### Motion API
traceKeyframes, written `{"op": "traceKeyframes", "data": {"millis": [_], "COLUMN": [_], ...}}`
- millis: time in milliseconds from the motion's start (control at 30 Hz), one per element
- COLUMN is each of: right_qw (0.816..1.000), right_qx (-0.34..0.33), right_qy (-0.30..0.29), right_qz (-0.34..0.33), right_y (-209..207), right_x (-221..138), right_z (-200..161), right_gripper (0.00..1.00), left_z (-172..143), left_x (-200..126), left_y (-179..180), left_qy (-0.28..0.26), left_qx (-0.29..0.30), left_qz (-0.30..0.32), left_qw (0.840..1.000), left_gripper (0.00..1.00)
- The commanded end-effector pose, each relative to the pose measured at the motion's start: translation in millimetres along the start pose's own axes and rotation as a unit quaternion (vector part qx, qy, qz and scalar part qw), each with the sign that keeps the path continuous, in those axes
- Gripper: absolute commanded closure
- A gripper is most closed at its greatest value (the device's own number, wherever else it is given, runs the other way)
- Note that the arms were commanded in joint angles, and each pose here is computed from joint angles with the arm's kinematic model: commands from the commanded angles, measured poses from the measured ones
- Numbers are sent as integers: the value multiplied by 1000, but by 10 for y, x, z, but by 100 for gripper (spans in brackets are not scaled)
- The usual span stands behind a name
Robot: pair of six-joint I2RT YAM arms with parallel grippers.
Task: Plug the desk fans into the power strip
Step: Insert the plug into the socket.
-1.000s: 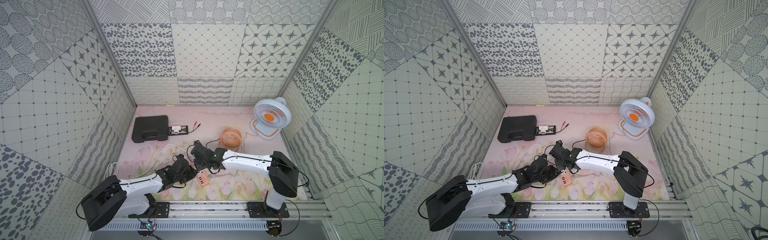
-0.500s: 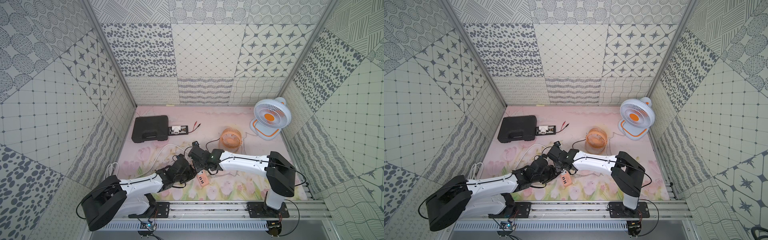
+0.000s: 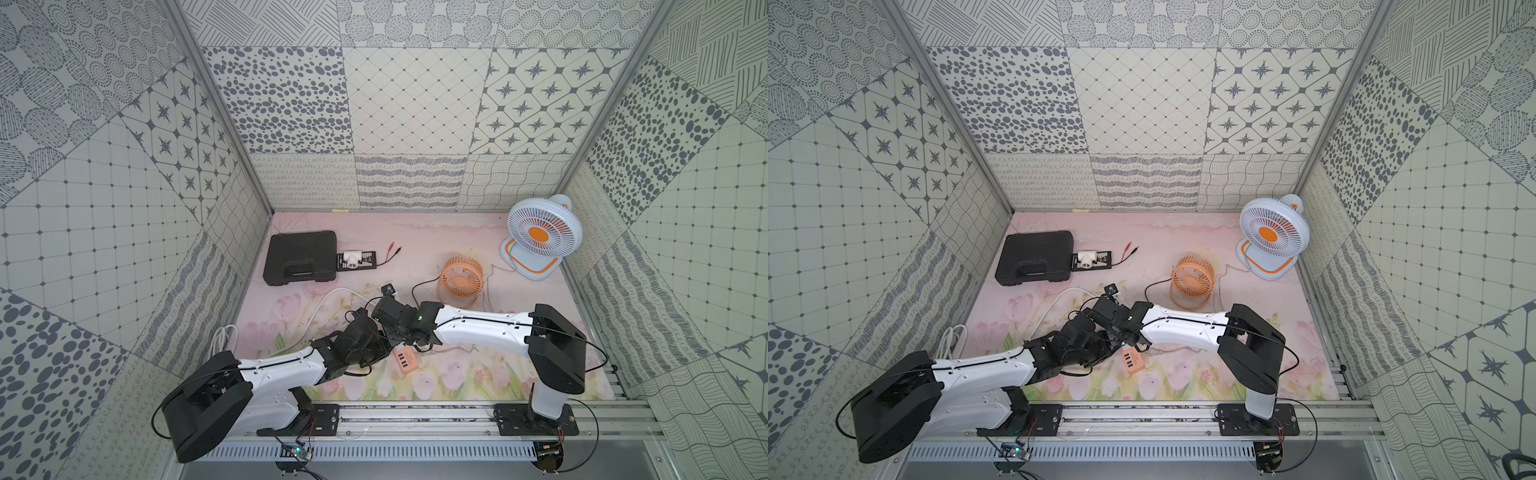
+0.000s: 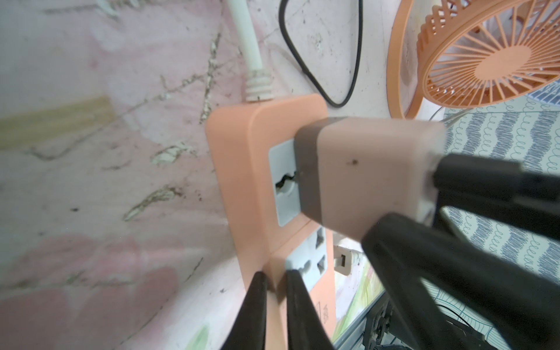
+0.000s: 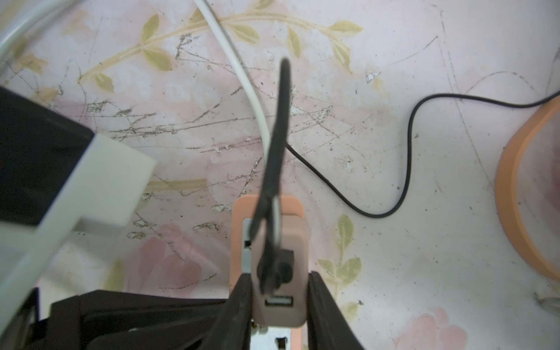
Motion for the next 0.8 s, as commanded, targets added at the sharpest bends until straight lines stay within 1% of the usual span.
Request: {"op": "traceKeyframes", "data": {"millis": [0,100,267,400,533,600,700,767], "right_qw": [992,985,975,974,975,972,965,963], "right_qx": [-23,-7,18,25,13,11,26,32], "right_qy": [127,174,220,225,221,232,260,265], "right_qz": [-10,9,10,21,26,23,26,26], "right_y": [-24,-21,-80,-23,35,25,-4,-15], "right_x": [418,499,603,618,610,650,717,730], "right_z": [-648,-842,-1057,-1018,-951,-995,-1116,-1166], "right_gripper": [100,100,100,100,100,100,100,100], "left_z": [-37,-38,-12,5,18,32,36,34], "left_x": [-2,0,-23,-34,-40,-50,-61,-57], "left_y": [329,330,338,337,333,367,436,464], "left_qy": [0,0,-6,-10,-12,-17,-20,-18], "left_qx": [3,5,11,12,11,8,5,3], "left_qz": [75,76,91,96,100,112,135,145], "left_qw": [997,997,996,995,995,994,991,989], "left_gripper": [83,83,83,82,82,82,83,84]}}
Point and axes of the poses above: each gripper's point midway between its finger pads, its own x axis out along the fingers, its own y axis along the line the jaws close on, z = x × y, the point moved 4 cm from there along -x, back along the fingers
